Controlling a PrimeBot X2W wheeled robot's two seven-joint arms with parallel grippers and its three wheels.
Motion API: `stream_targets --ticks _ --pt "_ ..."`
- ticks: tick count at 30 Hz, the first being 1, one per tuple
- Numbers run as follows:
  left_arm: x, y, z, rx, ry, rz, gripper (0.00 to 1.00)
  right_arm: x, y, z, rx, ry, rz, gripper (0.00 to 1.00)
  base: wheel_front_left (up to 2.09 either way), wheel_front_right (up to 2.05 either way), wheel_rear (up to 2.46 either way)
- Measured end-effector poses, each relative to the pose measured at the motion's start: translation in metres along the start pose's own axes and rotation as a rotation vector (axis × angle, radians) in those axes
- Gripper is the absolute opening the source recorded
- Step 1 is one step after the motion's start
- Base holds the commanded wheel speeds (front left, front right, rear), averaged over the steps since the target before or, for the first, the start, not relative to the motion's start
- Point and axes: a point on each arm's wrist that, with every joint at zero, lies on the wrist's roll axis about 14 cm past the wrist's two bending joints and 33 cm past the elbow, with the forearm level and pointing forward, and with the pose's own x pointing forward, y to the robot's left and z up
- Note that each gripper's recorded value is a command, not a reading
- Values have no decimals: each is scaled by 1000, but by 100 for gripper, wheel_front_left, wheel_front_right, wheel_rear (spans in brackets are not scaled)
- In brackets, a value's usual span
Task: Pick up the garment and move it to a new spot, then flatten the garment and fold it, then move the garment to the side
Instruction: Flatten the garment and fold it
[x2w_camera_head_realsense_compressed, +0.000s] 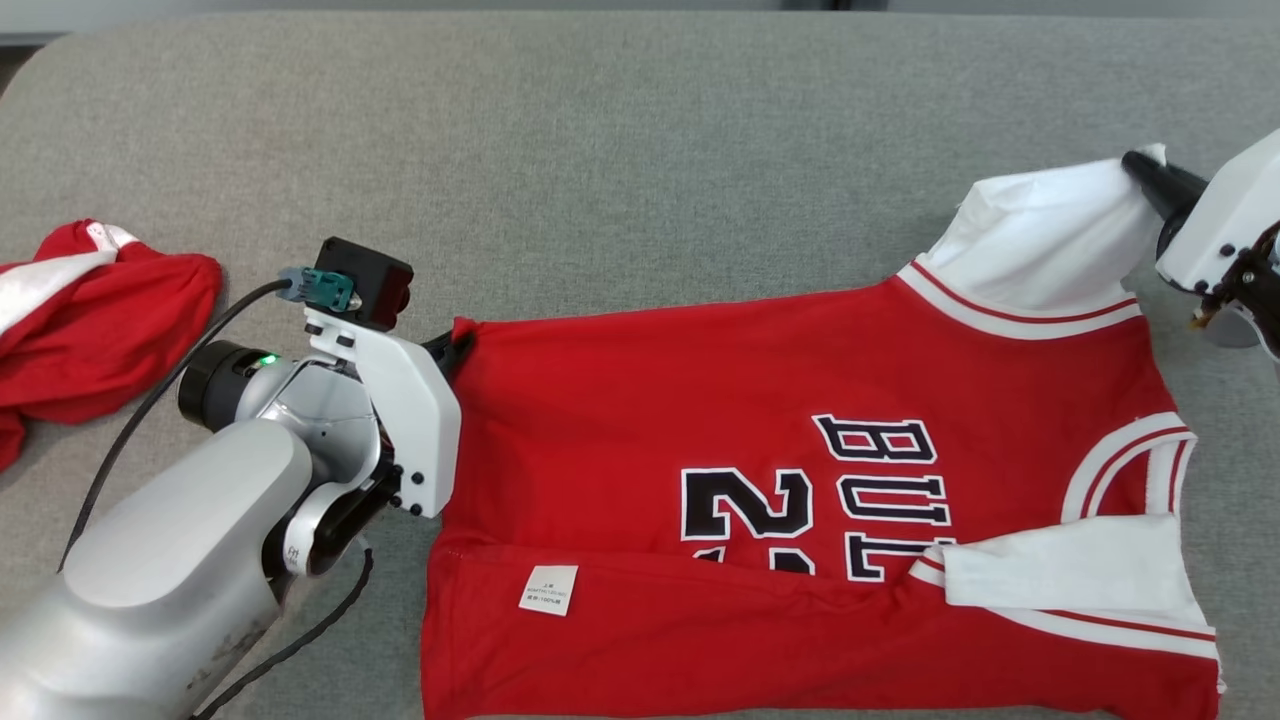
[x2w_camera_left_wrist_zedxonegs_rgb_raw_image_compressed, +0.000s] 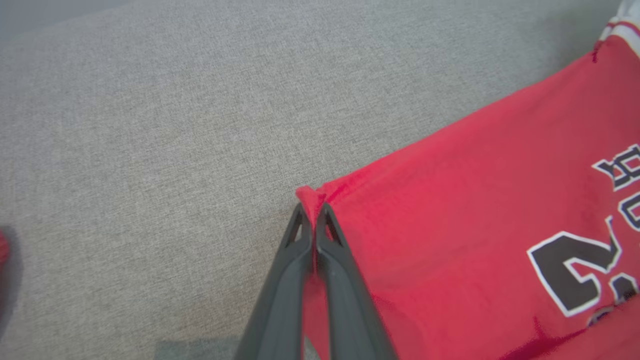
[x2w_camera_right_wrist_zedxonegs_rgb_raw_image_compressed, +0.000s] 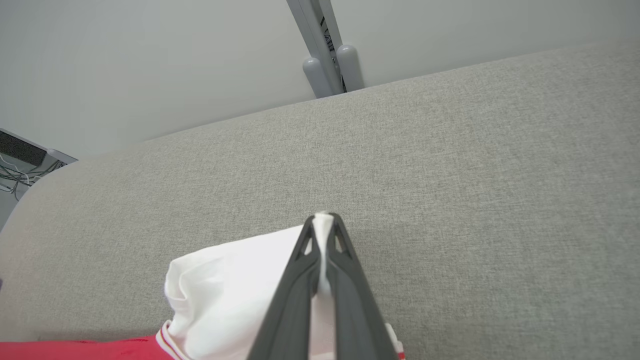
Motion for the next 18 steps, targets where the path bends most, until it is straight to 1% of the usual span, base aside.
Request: stream_targets --ticks 3,8,13,18 --pt "-4 -1 -4 24 26 -6 0 -8 0 -6 -4 28 2 0 0 0 0" --pt "-17 -6 -26 87 147 -29 0 -31 3 -13 -19 66 10 0 0 0 0" --pt "-27 -10 -21 136 146 -37 0 -55 0 -24 -39 92 2 0 0 0 0" --pt "-35 -25 -20 148 138 -67 0 -79 -9 -35 -50 123 -13 0 0 0 0"
